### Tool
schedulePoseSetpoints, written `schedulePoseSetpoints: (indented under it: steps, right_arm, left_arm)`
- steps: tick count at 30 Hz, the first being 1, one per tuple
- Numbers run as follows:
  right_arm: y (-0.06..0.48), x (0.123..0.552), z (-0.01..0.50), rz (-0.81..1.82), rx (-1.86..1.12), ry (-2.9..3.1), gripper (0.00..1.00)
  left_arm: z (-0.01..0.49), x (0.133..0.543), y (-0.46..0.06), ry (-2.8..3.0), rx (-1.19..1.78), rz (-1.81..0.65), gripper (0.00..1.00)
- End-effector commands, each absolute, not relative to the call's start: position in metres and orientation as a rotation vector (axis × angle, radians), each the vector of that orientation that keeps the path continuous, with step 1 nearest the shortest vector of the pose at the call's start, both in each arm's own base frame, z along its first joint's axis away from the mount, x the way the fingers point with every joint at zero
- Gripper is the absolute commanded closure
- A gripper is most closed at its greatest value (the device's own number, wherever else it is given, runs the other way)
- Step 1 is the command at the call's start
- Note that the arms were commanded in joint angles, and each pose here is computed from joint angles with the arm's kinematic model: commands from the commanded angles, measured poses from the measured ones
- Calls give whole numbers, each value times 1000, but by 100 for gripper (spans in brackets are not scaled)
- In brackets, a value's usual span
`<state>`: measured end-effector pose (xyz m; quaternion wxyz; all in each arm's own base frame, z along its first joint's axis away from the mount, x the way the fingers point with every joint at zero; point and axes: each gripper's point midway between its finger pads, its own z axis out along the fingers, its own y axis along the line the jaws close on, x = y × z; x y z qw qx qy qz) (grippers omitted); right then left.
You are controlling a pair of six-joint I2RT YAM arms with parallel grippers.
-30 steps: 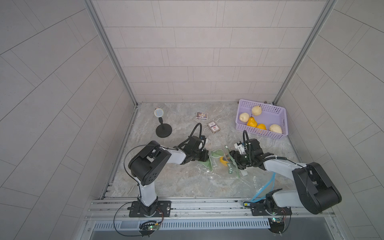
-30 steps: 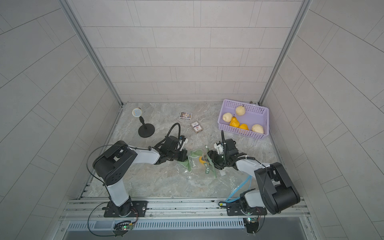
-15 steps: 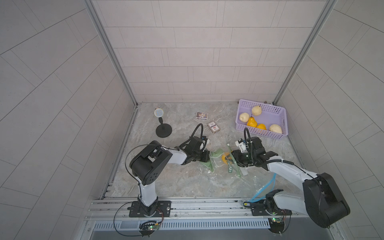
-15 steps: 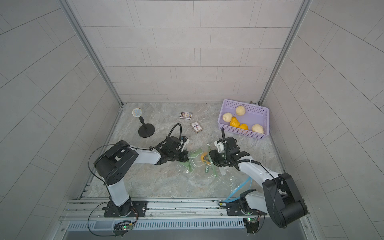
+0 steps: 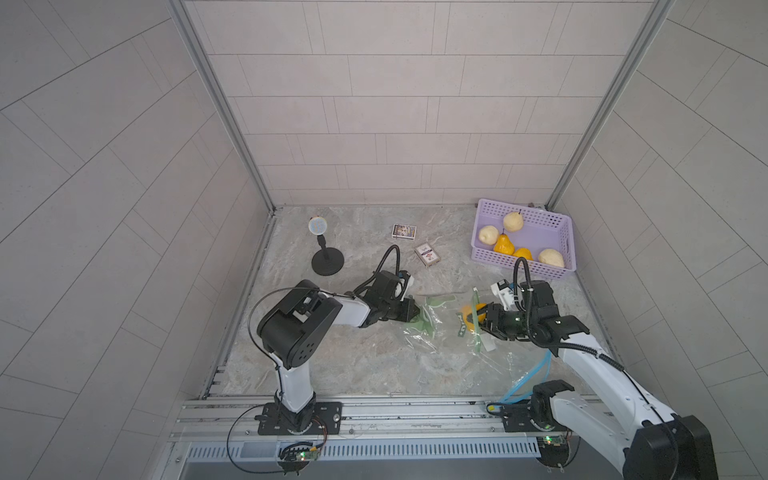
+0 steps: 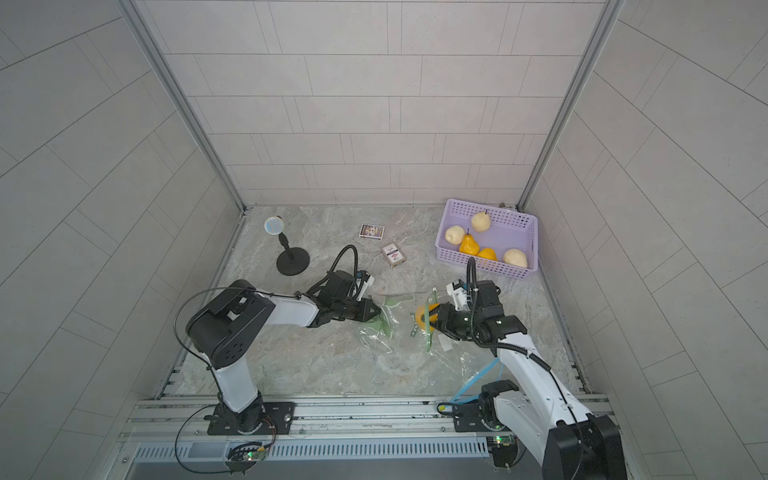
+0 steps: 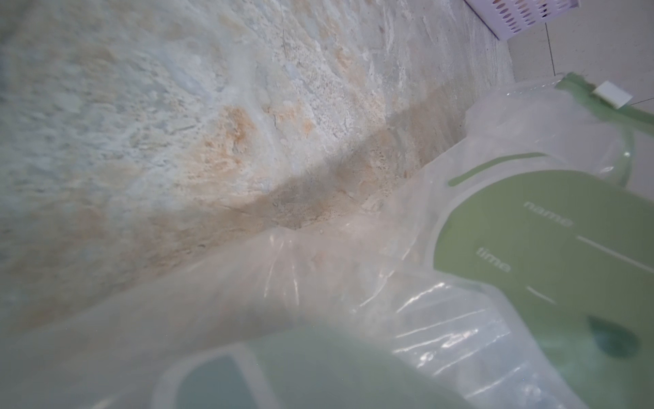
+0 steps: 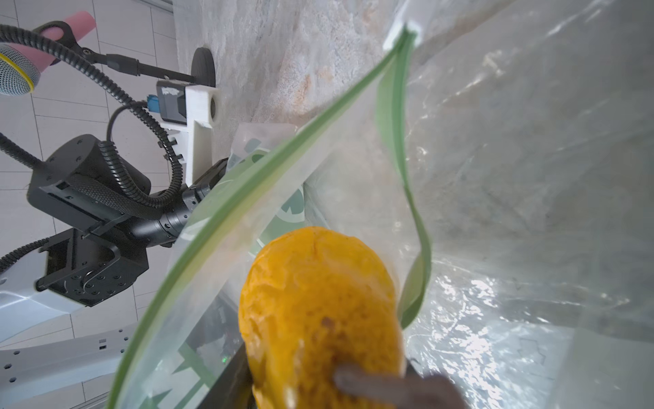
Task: Open the zip-top bag and take out the pear
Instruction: Pick up the pear from the zipper food storage bag.
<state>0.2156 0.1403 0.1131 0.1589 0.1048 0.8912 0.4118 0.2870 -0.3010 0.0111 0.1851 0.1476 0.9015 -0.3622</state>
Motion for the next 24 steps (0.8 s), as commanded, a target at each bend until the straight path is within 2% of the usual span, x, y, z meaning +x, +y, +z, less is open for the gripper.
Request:
schedulePoseSetpoints:
  steps: [1,4,9,12,15,19,24]
  right_arm:
    - [135,213,107,1168,347,2549,56]
    - [138,215,108,1200,329,2535,57]
    - [143,219,106,1207,296,2540,57]
    - [146,221,101,1186,281,2566,58]
    - [151,224,97,1177,261,2577,58]
    - [162,229,92,1150,225,2589,58]
    - [181,229,77,1116,175,2644,58]
  left_arm:
    - [-68,239,-233,2928,289,-697,100]
    - [-45,246,-244,2870,274,-781,92]
    - [55,265,-278,2645,274,-1023,61]
    - [114,269,-294,2529,301,-1123,52]
    - [144,261,-315,2480,360,-1193,48]
    - [120,245,-351,2523,403,-1245,48]
    - [51,261,-356,2621,307,-1100,56]
